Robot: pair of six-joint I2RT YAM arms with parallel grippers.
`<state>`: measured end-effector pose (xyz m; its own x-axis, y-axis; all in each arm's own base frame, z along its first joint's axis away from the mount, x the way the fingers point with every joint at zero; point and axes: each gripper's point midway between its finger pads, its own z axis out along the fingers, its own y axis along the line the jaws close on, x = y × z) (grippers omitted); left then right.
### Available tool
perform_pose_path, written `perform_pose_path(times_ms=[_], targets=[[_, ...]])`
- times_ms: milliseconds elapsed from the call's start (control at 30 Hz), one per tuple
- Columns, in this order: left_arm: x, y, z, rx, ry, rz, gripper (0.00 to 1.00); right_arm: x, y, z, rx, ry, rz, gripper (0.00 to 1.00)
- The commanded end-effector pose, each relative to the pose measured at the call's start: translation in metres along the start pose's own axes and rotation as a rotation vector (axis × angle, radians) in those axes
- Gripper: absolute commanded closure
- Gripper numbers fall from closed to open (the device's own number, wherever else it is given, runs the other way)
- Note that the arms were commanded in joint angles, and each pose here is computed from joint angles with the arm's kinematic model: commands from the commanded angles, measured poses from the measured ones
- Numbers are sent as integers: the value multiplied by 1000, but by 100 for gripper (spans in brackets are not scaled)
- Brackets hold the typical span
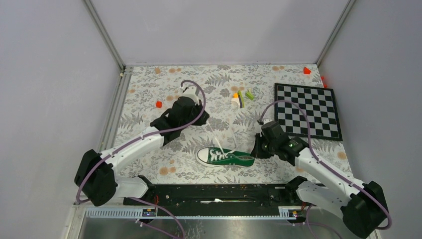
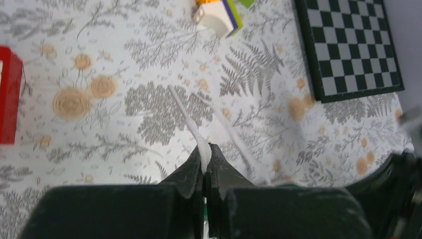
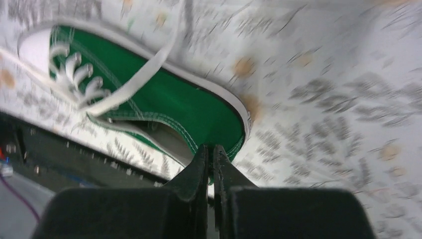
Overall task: Tie the shoes
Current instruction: Adjust the shoe at the center of the board.
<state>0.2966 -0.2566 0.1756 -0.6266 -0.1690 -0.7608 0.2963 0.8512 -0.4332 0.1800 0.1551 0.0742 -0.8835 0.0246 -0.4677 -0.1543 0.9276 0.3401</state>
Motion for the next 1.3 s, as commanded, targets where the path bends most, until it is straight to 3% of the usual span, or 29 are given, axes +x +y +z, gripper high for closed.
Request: perform_pose_path(times_ms=[0,300,500,533,600,700,833,1033,1267], targets=[[-44,-28,8,82,-84,36,100,49,38,-12,-132,145,63,100],[-72,-45,10,107,-109,44,100,73,106,-24,-336,168,82,100],[-44,-27,-17,77,-62,8,100,89,131,-17,-371,223,13,100],[-35,-22,-24,67,-47,-16,100,84,129,-16,-347,200,-7,94],[-14,-12,-39,52,-10,-64,100,66,120,-15,-281,120,-46,53],[26,3,-59,55,38,-140,100,30,111,-20,-189,-27,-104,39],[66,30,-76,6,52,-216,100,-15,95,-12,-82,-143,-100,32],[129,55,-60,-48,162,-304,100,-55,79,32,82,-117,-164,29],[168,66,-38,-103,234,-345,100,-60,78,89,208,-14,-254,29]])
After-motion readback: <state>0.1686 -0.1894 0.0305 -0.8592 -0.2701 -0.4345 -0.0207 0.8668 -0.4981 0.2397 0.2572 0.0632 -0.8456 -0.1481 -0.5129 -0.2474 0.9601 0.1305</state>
